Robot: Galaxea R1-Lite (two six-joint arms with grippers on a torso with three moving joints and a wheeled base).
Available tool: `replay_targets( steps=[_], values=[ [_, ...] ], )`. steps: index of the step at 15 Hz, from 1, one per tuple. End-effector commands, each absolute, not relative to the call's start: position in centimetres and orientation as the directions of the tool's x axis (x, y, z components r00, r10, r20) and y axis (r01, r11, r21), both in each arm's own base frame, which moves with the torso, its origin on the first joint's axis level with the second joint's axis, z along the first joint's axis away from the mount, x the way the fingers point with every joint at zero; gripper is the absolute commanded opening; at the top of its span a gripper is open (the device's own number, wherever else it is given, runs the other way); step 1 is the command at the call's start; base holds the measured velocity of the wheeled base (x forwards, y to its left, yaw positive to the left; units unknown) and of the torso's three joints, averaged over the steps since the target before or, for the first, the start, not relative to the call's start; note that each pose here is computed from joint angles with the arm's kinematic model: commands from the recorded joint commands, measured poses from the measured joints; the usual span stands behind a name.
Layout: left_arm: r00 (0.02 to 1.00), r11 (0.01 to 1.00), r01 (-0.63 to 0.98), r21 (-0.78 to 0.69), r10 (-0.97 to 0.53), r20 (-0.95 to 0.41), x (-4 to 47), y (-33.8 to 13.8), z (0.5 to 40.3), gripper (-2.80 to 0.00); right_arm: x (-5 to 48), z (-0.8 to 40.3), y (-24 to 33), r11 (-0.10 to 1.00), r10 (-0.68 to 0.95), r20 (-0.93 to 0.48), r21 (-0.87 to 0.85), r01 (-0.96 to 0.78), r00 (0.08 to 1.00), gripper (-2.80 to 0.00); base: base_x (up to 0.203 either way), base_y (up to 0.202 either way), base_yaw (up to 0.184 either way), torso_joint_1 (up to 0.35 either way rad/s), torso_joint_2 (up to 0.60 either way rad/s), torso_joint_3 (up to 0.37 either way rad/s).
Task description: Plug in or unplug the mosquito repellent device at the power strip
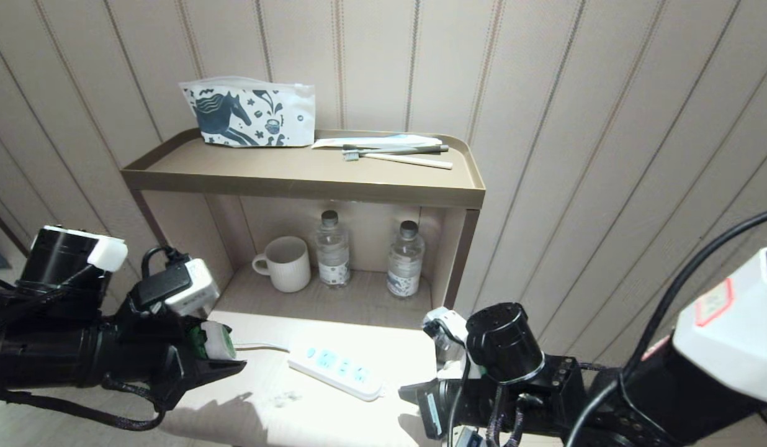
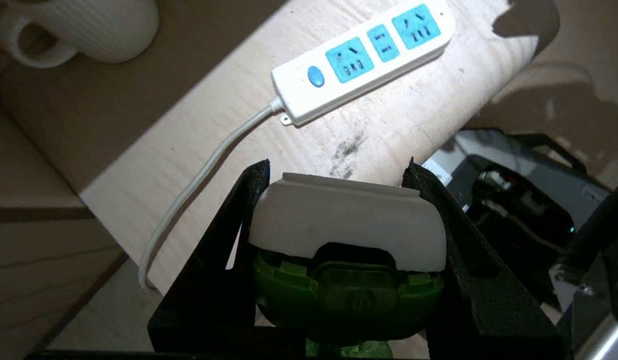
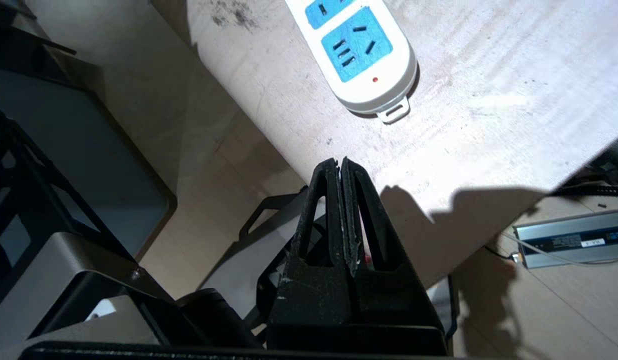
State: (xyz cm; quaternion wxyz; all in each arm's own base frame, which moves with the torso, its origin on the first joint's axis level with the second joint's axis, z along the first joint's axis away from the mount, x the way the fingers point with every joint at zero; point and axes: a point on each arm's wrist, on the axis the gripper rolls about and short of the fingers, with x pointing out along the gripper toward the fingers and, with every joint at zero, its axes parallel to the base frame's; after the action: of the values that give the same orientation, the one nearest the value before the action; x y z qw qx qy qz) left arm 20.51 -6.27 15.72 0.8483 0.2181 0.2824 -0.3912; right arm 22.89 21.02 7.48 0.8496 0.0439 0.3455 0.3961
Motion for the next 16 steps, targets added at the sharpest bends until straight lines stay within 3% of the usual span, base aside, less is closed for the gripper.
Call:
replay_targets(
  steps=[1,5,7,10,13,16],
  values=[
    [0.598,0.671,0.73,0.13,-0.536,-0.596,19.2,-5.7,17.5,-2.8,21.8,10.9,19.7,0.667,0.731,-0.473,0.344,-0.66,0.492,-2.8,0.0,0.0,0.0,0.0,0.0,0.0],
    [0.72,0.843,0.533,0.077,-0.403,-0.565,17.7,-4.9,18.8,-2.8,18.7,16.4,15.3,0.704,0.705,-0.417,0.322,-0.633,0.573,-2.8,0.0,0.0,0.0,0.0,0.0,0.0],
    [0.805,0.947,0.32,0.017,-0.262,-0.533,16.1,-4.0,19.5,-2.8,15.7,20.3,11.8,0.749,0.662,-0.353,0.291,-0.595,0.661,-2.8,0.0,0.0,0.0,0.0,0.0,0.0],
    [0.877,0.99,0.125,-0.067,-0.142,-0.459,14.7,-3.1,20.5,-2.8,8.8,24.3,5.5,0.852,0.519,-0.253,0.224,-0.473,0.816,-2.8,0.0,0.0,0.0,0.0,0.0,0.0],
    [0.914,0.993,0.001,-0.122,-0.051,-0.403,14.1,-2.7,19.9,-2.8,0.5,23.9,-0.2,0.953,0.284,-0.201,0.17,-0.253,0.937,-2.8,0.0,0.0,0.0,0.0,0.0,0.0],
    [0.957,0.984,-0.144,-0.105,0.112,-0.267,14.0,-2.3,19.5,-2.8,-5.0,20.4,-2.1,0.976,-0.136,-0.184,0.146,0.164,0.974,-2.8,0.0,0.0,0.0,0.0,0.0,0.0]
  ],
)
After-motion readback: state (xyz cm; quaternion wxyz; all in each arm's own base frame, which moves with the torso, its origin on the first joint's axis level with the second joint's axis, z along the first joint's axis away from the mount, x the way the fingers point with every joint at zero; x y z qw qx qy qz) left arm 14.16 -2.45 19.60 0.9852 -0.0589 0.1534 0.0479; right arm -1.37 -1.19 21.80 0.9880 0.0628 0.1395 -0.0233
